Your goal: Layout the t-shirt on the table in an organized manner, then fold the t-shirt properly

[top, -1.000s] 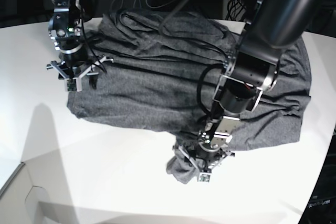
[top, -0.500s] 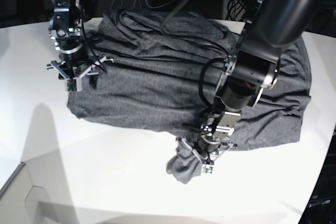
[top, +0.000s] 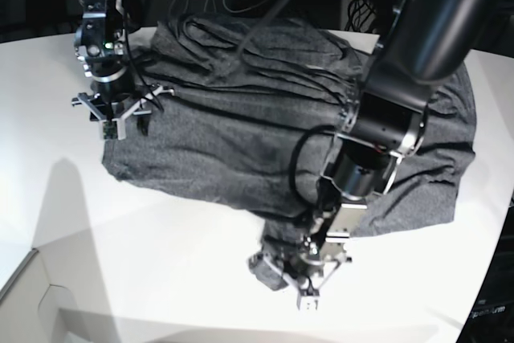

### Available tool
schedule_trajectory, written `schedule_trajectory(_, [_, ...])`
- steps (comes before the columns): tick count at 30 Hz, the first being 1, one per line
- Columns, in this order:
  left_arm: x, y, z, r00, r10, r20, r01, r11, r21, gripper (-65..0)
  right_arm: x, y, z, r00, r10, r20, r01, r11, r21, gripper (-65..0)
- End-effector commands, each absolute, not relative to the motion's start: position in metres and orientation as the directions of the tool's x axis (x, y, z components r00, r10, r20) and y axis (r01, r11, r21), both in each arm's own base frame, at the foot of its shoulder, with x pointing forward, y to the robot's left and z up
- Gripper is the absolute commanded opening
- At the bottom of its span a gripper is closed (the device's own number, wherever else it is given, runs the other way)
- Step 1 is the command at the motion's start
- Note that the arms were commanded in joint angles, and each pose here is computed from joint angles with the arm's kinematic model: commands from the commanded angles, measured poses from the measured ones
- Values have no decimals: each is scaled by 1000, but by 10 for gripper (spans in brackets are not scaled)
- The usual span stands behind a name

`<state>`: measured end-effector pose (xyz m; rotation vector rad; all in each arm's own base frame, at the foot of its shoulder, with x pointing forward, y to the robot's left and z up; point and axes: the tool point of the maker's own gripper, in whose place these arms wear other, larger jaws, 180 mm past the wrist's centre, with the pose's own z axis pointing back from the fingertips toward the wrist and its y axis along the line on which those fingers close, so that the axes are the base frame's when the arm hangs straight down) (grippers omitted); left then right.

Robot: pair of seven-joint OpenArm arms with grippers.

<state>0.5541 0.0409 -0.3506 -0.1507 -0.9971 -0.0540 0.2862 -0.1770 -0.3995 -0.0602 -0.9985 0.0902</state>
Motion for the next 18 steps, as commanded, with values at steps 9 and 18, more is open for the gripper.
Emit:
schedule_trajectory(9, [588, 79, -281, 381, 55, 923, 80, 993, -92, -648, 293, -179, -388, 498, 109, 860, -46, 994, -99, -373])
schedule_trajectory(18, [608, 139, -210, 212, 194, 958, -29, 981, -192, -648, 294, -177, -387, 494, 110, 862, -50, 994, -98, -373])
